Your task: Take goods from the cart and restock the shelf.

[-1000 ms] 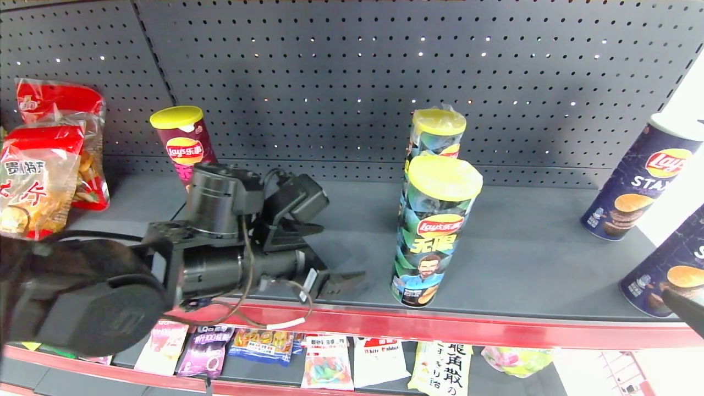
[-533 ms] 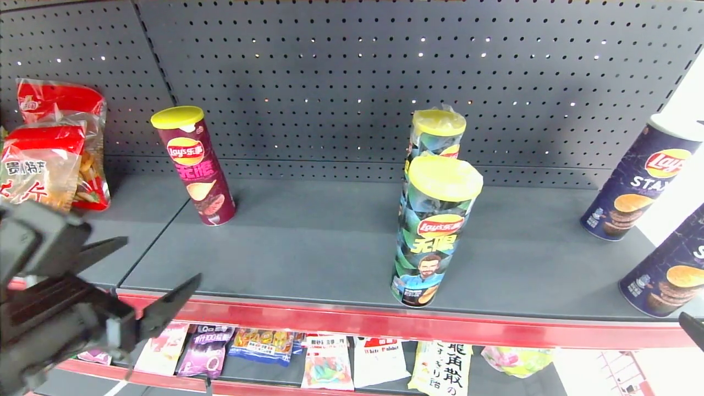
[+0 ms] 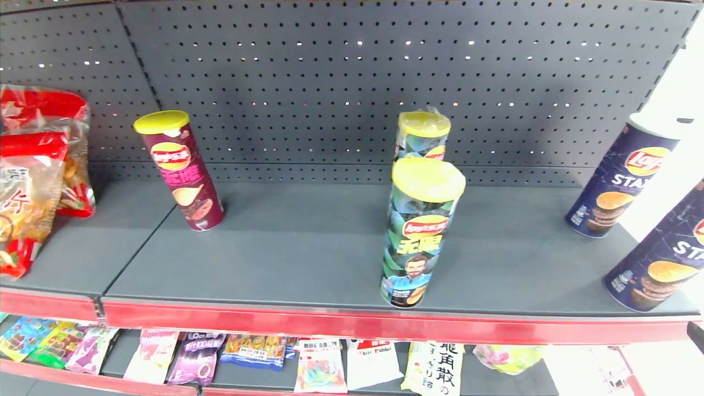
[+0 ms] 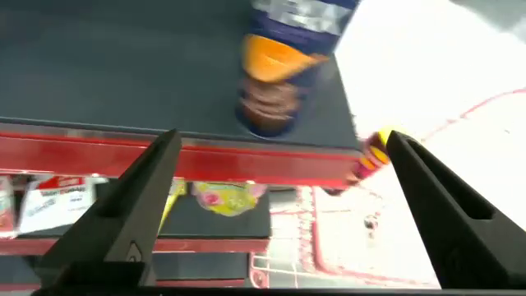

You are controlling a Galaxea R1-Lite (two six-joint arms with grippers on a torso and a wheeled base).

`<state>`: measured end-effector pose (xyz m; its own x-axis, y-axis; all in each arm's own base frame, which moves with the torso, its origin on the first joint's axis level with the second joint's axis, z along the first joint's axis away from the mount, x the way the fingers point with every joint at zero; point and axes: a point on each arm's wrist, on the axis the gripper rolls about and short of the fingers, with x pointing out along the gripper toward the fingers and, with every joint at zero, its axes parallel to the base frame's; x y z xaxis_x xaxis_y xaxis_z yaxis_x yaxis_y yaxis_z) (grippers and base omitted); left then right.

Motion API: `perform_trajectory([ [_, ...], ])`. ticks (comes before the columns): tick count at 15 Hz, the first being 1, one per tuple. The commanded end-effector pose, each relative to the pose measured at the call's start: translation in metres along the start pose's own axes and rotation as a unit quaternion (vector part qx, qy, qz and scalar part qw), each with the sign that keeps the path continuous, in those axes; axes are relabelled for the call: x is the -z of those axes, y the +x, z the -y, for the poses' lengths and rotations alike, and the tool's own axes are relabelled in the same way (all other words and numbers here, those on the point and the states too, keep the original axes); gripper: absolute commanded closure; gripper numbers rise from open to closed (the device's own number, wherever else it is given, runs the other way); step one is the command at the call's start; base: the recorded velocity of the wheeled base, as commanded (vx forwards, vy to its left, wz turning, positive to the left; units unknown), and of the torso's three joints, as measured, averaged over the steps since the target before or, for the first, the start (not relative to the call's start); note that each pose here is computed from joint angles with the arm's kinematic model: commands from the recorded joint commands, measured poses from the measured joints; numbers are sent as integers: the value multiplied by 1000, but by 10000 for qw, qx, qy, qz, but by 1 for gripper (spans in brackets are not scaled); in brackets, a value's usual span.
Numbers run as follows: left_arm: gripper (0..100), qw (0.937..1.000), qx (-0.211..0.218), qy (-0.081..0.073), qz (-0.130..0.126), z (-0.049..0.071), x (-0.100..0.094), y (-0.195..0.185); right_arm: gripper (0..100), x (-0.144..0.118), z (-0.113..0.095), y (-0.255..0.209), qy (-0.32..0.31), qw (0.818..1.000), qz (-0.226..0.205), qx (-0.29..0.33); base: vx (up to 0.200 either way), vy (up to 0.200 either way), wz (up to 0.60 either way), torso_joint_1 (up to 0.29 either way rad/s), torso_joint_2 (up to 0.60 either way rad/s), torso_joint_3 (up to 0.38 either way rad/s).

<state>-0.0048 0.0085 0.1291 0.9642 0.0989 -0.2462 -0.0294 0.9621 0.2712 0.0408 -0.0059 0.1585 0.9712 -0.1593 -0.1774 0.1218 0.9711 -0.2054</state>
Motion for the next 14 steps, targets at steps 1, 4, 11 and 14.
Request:
perform_trajectory([
  [1,0,9996,-17,-46,296,-2,3,-7,0,0,0,0,-7,10000,2,4,0,0,0,0,0,0],
  [4,0,9994,9,151,326,-3,-2,-8,0,1,0,0,2,10000,-7,10,0,0,0,0,0,0],
  [11,0,9984,-83,422,371,-4,-5,-9,0,13,-3,-4,-2,10000,-56,-16,-29,0,0,0,0,1],
  [14,0,9983,-83,413,401,-4,-4,-10,0,15,-3,-4,-2,10000,-64,-17,-200,0,0,10,4,-2],
])
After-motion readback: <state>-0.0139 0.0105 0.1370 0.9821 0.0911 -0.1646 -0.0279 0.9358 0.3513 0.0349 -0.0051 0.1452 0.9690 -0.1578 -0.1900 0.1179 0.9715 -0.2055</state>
